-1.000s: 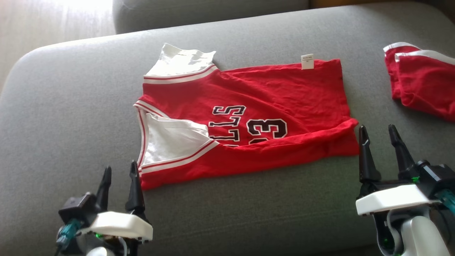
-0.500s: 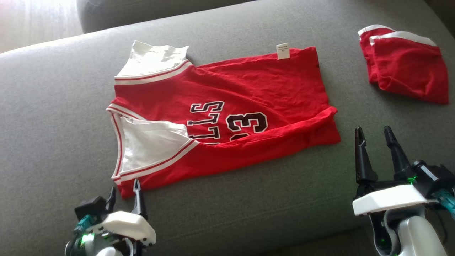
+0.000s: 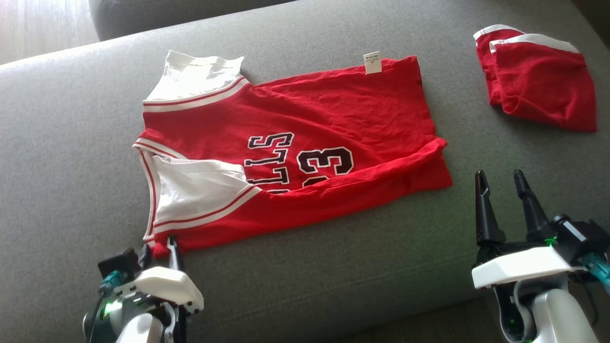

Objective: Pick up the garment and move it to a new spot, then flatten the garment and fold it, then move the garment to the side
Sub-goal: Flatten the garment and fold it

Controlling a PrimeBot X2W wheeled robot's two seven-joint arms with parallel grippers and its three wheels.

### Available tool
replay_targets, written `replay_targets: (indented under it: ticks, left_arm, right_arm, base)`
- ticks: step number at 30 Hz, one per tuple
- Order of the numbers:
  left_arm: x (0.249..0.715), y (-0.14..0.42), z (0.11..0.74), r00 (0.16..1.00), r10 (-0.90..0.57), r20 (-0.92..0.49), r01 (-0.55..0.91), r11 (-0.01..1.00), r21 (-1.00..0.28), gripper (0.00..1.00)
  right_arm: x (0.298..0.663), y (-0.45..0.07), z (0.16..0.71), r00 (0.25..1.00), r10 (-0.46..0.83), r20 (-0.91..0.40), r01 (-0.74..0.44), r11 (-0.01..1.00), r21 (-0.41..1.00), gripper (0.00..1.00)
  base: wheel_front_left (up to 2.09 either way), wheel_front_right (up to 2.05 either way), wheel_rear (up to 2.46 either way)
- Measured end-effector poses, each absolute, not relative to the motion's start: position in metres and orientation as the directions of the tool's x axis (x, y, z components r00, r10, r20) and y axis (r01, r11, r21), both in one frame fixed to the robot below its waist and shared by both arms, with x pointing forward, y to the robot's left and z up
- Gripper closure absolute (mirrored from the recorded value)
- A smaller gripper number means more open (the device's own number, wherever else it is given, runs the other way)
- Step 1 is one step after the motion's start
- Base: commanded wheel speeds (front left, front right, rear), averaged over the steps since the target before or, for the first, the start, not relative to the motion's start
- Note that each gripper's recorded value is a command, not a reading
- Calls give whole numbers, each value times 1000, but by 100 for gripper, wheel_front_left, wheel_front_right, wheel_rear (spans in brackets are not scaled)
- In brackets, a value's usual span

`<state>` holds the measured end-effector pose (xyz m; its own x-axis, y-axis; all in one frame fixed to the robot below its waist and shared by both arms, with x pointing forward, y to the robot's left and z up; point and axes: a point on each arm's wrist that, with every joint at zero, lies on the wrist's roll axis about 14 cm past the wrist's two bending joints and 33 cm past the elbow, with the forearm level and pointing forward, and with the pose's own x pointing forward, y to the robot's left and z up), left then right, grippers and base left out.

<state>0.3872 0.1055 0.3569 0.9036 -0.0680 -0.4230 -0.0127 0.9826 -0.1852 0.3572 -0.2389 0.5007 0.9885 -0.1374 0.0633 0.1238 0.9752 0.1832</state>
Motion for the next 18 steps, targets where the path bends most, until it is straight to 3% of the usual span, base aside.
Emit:
replay_targets:
  ticks: [1, 2, 8, 18]
  left_arm:
    - [388, 105, 357, 902, -70, -425, -12, 982, -188, 90]
    - [389, 104, 357, 903, -79, -423, -6, 981, -195, 100]
    - [391, 105, 366, 914, -83, -396, -4, 977, -214, 100]
    - [391, 114, 403, 958, -77, -275, 13, 974, -227, 100]
  right_arm:
    - [357, -239, 500, 988, -139, 60, 126, 974, 189, 0]
    - [358, -239, 498, 989, -138, 55, 126, 974, 190, 0]
    - [364, -233, 480, 992, -123, -1, 121, 969, 213, 0]
    - [381, -228, 419, 966, -152, -209, 234, 854, 464, 0]
  base:
    - [0, 0, 0]
    - [0, 0, 0]
    - [0, 0, 0]
    - [0, 0, 0]
